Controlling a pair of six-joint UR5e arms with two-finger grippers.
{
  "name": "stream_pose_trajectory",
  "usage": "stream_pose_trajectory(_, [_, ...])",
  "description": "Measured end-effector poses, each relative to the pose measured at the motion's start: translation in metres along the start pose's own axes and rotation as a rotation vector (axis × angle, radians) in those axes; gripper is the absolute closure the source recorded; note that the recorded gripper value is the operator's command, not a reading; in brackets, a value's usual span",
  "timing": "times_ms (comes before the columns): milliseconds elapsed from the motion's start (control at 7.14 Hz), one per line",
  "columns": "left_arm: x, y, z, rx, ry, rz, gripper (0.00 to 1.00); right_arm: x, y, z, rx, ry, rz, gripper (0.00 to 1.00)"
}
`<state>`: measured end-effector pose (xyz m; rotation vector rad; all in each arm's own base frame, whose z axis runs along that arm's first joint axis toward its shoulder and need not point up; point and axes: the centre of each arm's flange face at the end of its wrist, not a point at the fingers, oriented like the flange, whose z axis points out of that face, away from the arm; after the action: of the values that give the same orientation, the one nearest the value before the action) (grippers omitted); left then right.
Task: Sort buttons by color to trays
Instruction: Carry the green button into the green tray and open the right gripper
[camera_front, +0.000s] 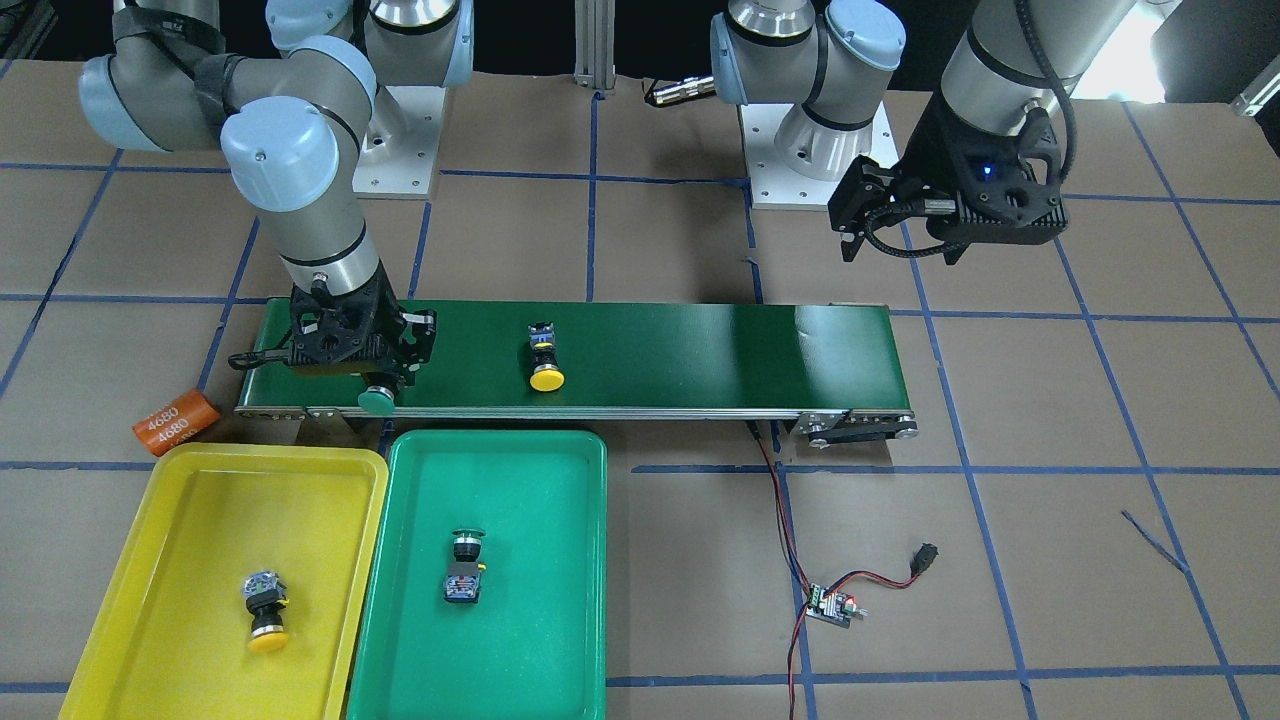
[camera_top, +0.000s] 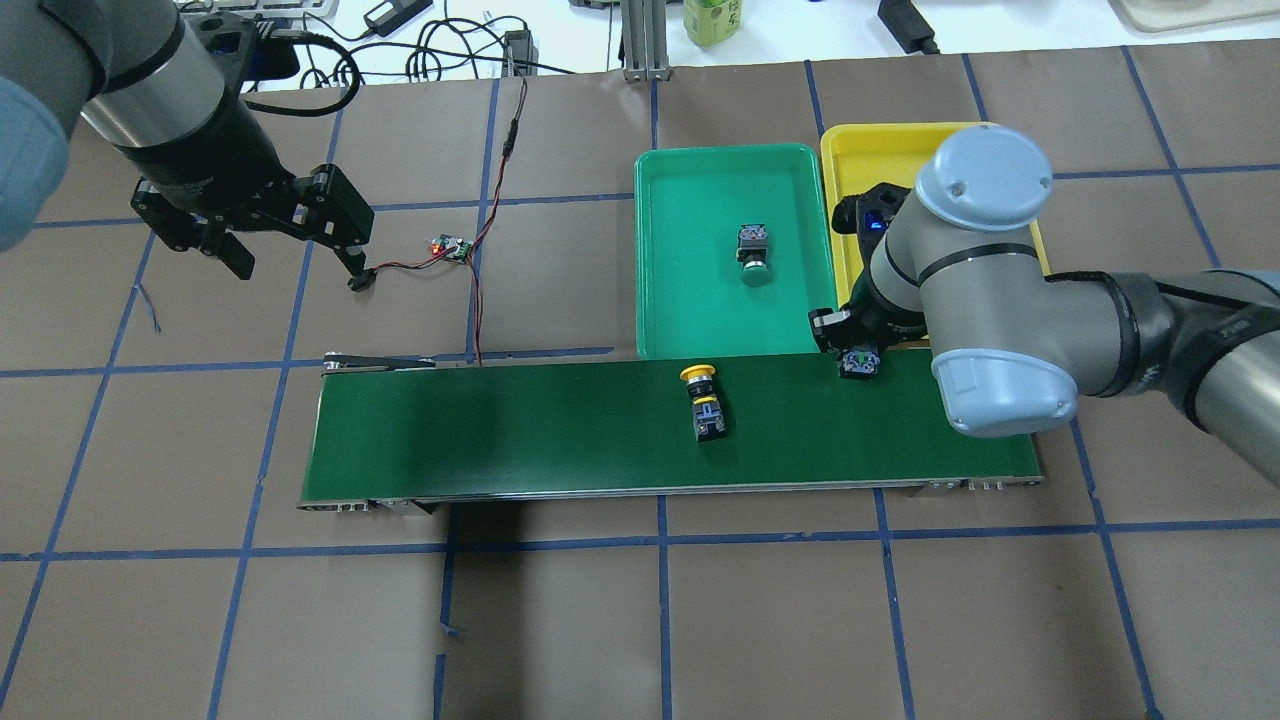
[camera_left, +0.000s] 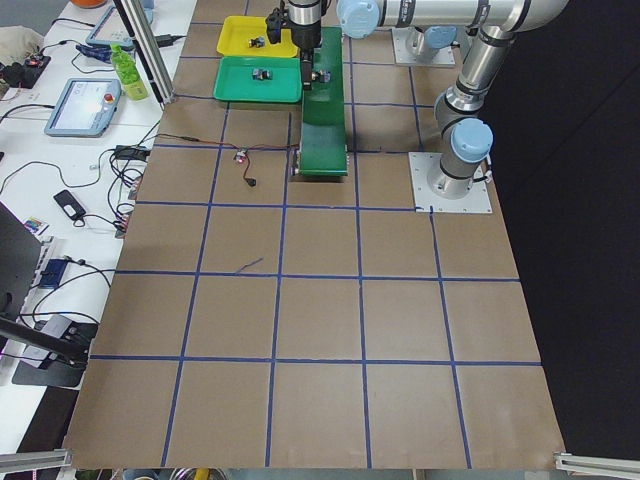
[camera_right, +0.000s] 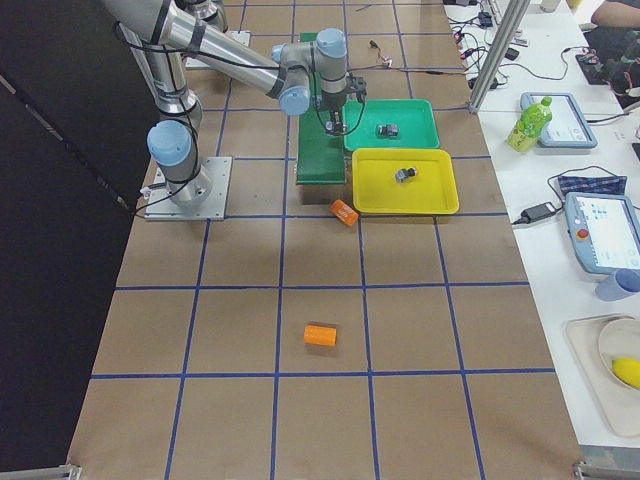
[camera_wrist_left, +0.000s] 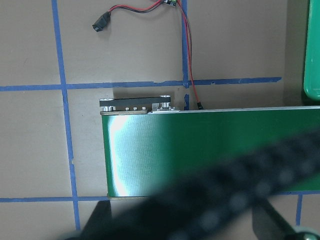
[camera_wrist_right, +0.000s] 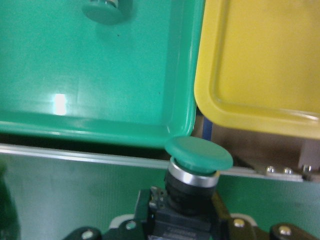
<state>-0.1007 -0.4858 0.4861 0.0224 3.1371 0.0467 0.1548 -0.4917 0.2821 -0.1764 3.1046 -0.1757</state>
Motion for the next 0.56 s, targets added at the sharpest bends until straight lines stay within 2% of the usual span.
stream_pose_trajectory(140, [0.0, 0.0, -0.001, 0.001, 0.0, 0.0, 0.0, -0.006, -0.032, 0.002, 0.017, -0.003, -0.014, 0.72])
stream_pose_trajectory(280, [0.0, 0.0, -0.001, 0.003, 0.0, 0.0, 0.0, -0.017, -0.065, 0.009, 0.029, -0.005, -0.034, 0.57])
stream_pose_trajectory(420, [0.0, -0.001, -0.003, 0.005, 0.001, 0.0, 0.0, -0.025, -0.095, 0.026, 0.026, -0.007, -0.051, 0.25])
stream_pose_trajectory(560, [-0.001, -0.001, -0.004, 0.007, 0.001, 0.0, 0.0, -0.029, -0.114, 0.048, 0.013, -0.009, -0.059, 0.0])
